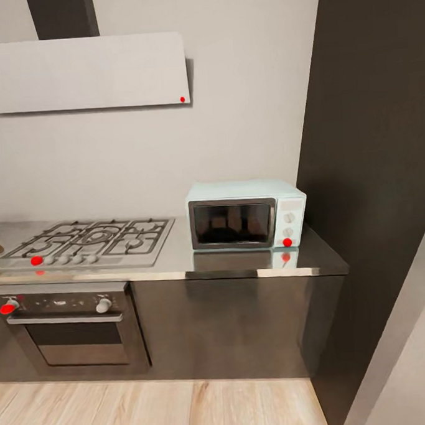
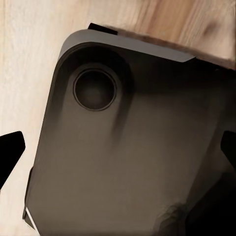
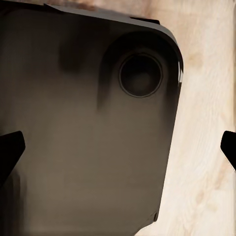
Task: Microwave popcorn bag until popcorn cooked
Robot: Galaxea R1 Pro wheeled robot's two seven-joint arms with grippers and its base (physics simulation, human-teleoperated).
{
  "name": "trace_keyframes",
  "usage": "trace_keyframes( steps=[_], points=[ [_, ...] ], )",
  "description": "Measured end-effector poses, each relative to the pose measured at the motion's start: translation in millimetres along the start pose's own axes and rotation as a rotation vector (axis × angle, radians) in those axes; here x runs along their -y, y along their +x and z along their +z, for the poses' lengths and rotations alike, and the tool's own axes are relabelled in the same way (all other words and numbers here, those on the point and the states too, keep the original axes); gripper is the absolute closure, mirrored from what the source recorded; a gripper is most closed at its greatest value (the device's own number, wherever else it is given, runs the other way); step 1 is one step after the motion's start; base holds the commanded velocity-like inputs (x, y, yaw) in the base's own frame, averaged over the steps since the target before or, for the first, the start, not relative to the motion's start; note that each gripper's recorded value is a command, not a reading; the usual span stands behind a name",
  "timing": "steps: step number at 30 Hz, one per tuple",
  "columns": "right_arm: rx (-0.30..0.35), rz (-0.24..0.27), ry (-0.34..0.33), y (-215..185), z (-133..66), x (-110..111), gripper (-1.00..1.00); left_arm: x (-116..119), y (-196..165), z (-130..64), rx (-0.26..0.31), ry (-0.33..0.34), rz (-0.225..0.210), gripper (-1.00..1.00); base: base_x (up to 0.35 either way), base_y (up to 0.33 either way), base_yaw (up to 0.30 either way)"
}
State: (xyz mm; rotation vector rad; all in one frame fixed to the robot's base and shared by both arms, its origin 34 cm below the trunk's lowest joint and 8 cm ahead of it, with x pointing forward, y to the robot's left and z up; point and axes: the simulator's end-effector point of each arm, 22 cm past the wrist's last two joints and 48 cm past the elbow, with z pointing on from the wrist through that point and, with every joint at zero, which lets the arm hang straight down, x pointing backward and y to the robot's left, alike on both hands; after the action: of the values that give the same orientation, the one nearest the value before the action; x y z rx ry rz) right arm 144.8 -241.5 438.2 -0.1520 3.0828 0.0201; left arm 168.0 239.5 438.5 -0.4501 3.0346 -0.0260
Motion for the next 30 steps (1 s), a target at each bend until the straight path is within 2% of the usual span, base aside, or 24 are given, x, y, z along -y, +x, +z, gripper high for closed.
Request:
trace_keyframes(
  steps=[17, 23, 30],
  points=[
    [0.000, 0.000, 0.000, 0.0, 0.0, 0.0, -1.00, 1.1, 0.1, 0.0, 0.001, 0.002, 0.004, -1.00, 0.322, 0.071, 0.000],
    [0.028, 0.020, -0.002, -30.1, 1.6, 0.3, -1.00, 0.3, -1.1, 0.2, 0.002, 0.002, 0.012, -1.00, 0.000, 0.000, 0.000],
    [-0.014, 0.003, 0.002, 12.6, -0.8, 4.0, -1.00, 0.4, -0.8, 0.3, 0.002, -0.002, -0.002, -1.00, -0.126, 0.000, 0.000]
  ],
)
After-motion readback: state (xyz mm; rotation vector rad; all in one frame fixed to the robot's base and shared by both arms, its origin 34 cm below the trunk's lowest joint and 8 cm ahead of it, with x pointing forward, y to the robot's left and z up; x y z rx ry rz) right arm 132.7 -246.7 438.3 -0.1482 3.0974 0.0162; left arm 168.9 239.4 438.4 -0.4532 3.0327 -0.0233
